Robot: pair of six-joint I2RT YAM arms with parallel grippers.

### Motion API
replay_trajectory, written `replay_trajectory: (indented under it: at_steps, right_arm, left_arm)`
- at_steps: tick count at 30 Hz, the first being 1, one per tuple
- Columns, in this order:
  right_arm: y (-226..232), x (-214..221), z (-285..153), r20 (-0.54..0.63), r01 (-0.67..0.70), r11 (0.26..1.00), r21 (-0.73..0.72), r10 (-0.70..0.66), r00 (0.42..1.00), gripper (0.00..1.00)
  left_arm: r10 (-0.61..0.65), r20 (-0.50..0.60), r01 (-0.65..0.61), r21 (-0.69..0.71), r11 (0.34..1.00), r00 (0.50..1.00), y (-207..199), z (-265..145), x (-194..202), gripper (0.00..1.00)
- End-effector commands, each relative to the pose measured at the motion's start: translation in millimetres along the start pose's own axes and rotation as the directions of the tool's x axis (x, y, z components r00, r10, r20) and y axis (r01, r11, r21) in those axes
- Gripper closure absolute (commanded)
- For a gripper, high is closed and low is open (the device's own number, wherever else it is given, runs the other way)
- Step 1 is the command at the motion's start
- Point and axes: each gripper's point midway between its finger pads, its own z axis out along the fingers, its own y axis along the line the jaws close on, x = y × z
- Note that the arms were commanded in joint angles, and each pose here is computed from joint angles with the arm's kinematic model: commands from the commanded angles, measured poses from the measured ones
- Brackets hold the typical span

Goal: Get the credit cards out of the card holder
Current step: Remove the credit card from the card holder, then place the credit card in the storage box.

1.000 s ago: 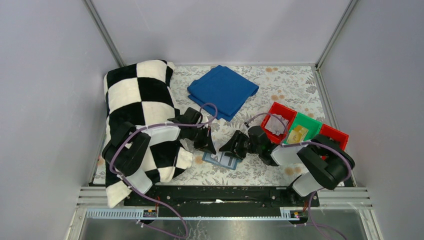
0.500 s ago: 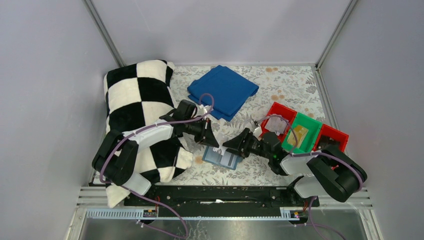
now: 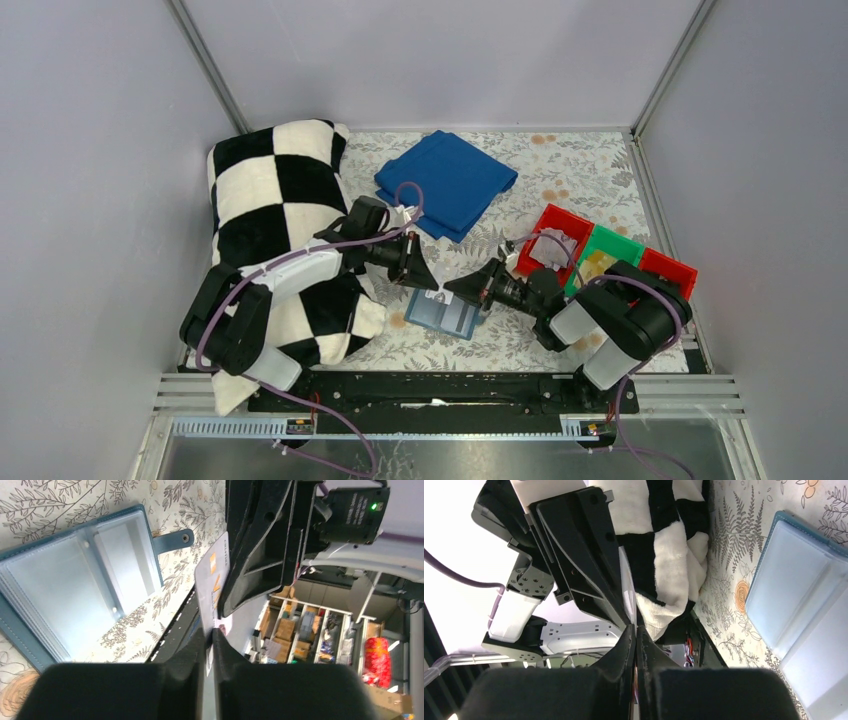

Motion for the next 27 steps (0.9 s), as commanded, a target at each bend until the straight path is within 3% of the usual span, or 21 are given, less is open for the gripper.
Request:
replay_trajectory:
  at_steps: [1, 2, 3, 7, 8, 10, 13, 23, 27]
  right_arm:
    - [36, -5, -12, 0.028, 0.057, 0.988, -0.142, -0.053, 0.998, 1.0]
    - [32, -10, -15, 0.041, 0.056, 0.991, -0.118, -0.051, 0.998, 1.0]
    - [29, -15, -19, 0.052, 0.058, 0.994, -0.093, -0.054, 0.997, 1.0]
    - [-2, -46, -37, 0.114, 0.08, 0.986, 0.148, -0.097, 0.989, 1.0]
    - [-5, -55, -42, 0.123, 0.151, 0.96, 0.236, -0.183, 0.975, 1.0]
    - [-18, -81, -64, 0.162, 0.212, 0.838, 0.503, -0.332, 0.929, 1.0]
    - [-13, -108, -105, 0.164, 0.226, 0.662, 0.714, -0.472, 0.866, 1.0]
    - [-11, -170, -178, 0.102, 0.128, 0.329, 0.935, -0.6, 0.794, 1.0]
    - [-23, -187, -182, 0.091, 0.113, 0.291, 0.95, -0.604, 0.792, 1.0]
  left_arm:
    - [0.1, 0.019, -0.1, 0.016, 0.995, 0.995, -16, -5, -5, 0.76]
    - [0.114, 0.028, -0.113, -0.011, 0.993, 0.993, -16, -7, -9, 0.61]
    - [0.126, 0.038, -0.124, -0.051, 0.991, 0.991, -14, -9, -12, 0.55]
    - [0.178, 0.069, -0.162, -0.189, 0.968, 0.982, -11, -24, -25, 0.45]
    - [0.185, 0.083, -0.16, -0.243, 0.957, 0.979, -8, -29, -29, 0.44]
    - [0.226, 0.144, -0.167, -0.337, 0.927, 0.964, -6, -42, -41, 0.43]
    - [0.294, 0.224, -0.186, -0.404, 0.896, 0.929, -15, -59, -55, 0.38]
    - [0.309, 0.219, -0.213, -0.373, 0.903, 0.925, -19, -58, -49, 0.36]
    - [0.332, 0.221, -0.236, -0.371, 0.898, 0.917, -22, -60, -49, 0.34]
